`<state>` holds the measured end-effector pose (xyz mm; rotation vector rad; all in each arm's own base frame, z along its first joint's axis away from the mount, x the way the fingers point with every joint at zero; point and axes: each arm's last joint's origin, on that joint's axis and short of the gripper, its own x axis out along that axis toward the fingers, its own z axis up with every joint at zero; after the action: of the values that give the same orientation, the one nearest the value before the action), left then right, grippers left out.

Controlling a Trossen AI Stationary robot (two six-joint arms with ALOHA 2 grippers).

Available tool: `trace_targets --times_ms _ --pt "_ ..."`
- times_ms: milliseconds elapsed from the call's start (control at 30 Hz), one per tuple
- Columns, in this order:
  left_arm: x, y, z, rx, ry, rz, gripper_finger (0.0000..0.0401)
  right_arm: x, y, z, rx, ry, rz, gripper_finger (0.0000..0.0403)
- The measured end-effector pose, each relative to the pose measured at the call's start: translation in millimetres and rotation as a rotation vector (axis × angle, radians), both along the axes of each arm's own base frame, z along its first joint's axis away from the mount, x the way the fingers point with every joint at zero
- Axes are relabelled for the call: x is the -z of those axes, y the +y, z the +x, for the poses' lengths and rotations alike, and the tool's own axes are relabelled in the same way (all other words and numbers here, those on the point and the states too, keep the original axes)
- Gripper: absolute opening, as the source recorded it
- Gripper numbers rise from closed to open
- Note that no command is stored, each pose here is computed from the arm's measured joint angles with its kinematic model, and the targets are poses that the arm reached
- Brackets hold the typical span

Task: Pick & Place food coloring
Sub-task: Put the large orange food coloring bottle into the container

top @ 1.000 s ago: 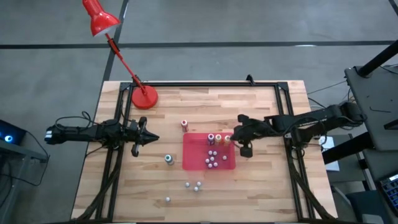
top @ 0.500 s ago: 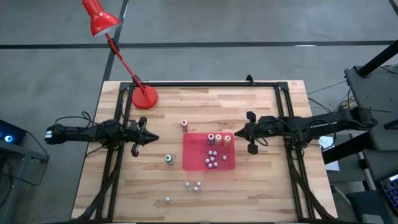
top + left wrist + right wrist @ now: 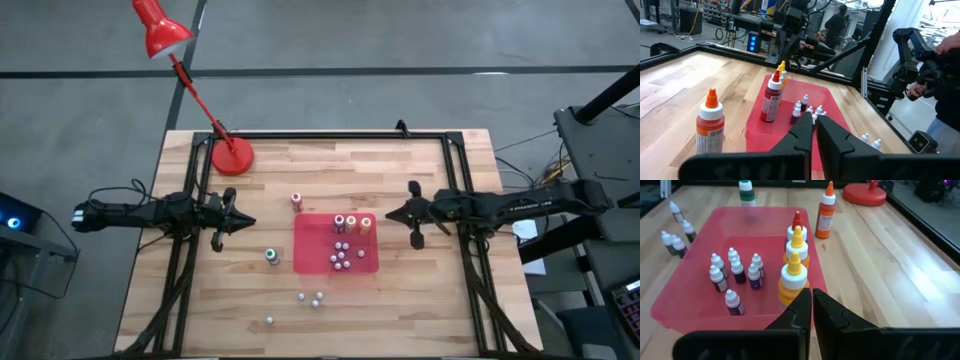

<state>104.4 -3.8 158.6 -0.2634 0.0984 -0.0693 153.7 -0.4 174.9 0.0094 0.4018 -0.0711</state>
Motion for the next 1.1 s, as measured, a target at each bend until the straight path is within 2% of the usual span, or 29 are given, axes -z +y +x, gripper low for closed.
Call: trace_targets --times_ms 533,800,967,1100 --pt "0.0 0.0 0.0 0.0 0.0 0.0 0.0 10.0 -0.3 -24.3 -0.001 -0.117 0.0 0.0008" --pt "0.0 0.0 0.0 0.0 0.0 0.0 0.0 17.9 -0.3 -30.5 0.0 -0.172 0.003 0.0008" --pt "0.0 0.0 0.0 0.0 0.0 0.0 0.0 20.8 -0.3 -31.4 0.015 -0.22 0.054 0.0008" --pt "0.0 0.0 0.0 0.0 0.0 0.0 0.0 20.5 -0.3 -31.5 0.008 -0.221 0.029 0.0008"
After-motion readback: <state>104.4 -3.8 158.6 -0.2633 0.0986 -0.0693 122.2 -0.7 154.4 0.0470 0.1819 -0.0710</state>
